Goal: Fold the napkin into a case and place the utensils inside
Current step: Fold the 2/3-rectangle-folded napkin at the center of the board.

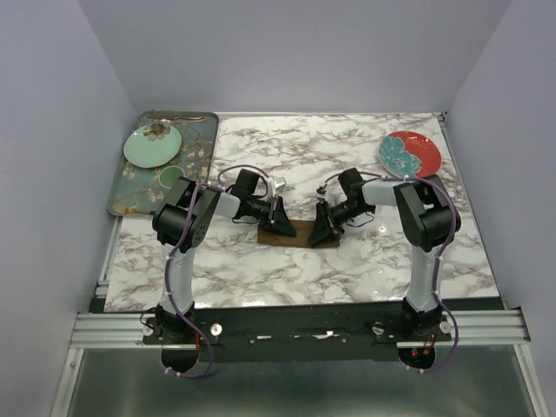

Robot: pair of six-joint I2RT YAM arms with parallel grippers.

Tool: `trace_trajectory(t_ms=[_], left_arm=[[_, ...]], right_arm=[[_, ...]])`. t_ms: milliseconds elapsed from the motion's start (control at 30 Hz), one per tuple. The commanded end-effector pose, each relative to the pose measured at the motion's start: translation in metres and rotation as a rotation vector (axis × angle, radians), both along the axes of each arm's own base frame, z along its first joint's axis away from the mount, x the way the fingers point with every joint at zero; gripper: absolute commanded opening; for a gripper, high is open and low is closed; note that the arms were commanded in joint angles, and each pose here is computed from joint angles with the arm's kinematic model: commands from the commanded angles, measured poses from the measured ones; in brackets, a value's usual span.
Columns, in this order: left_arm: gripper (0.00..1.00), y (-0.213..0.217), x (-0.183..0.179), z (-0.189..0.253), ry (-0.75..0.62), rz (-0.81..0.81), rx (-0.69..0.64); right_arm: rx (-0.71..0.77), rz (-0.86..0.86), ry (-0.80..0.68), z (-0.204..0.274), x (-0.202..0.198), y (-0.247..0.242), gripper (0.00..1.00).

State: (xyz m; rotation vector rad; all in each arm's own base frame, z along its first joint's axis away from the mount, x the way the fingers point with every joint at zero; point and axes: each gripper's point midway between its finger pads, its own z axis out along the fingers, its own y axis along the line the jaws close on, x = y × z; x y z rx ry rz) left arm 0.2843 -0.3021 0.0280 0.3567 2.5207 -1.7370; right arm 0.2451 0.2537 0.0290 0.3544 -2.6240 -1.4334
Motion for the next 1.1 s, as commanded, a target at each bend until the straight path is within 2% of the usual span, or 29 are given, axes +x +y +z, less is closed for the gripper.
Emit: trace_trajectory(t_ms=[0, 233, 433, 567, 667, 767, 900, 967, 1000, 1067], left_arm=[[0.24, 0.023, -0.016, -0.047, 0.071, 0.014, 0.157], [0.24, 0.029, -0.031, -0.047, 0.090, -0.009, 0.155], [0.21, 0.035, -0.054, -0.046, 0.093, -0.038, 0.161], [0.21, 0.038, -0.060, -0.044, 0.066, -0.051, 0.166], [0.20, 0.036, -0.056, -0.038, 0.026, -0.075, 0.162], [0.20, 0.028, -0.052, -0.014, -0.078, -0.134, 0.108], [0.29, 0.012, -0.044, 0.039, -0.284, -0.202, 0.029], [0.37, 0.006, -0.027, 0.066, -0.437, -0.205, 0.030], [0.43, 0.005, -0.025, 0.074, -0.466, -0.209, 0.035], [0.47, -0.002, -0.014, 0.092, -0.597, -0.228, 0.042]], right_arm=[[-0.157, -0.092, 0.033, -0.046, 0.009, -0.031, 0.40], [-0.258, -0.100, 0.087, -0.063, -0.012, -0.046, 0.40], [-0.295, -0.052, 0.086, -0.057, -0.041, -0.051, 0.37], [-0.233, -0.009, 0.039, -0.035, -0.049, -0.045, 0.37], [-0.126, 0.002, -0.044, 0.001, -0.034, -0.031, 0.37], [-0.052, 0.008, -0.193, 0.043, -0.003, -0.020, 0.37], [-0.045, -0.031, -0.205, 0.066, 0.020, -0.029, 0.37], [-0.075, -0.037, -0.223, 0.066, 0.024, -0.039, 0.37], [-0.102, -0.044, -0.238, 0.063, 0.027, -0.045, 0.37], [-0.127, -0.060, -0.243, 0.060, 0.030, -0.055, 0.38]])
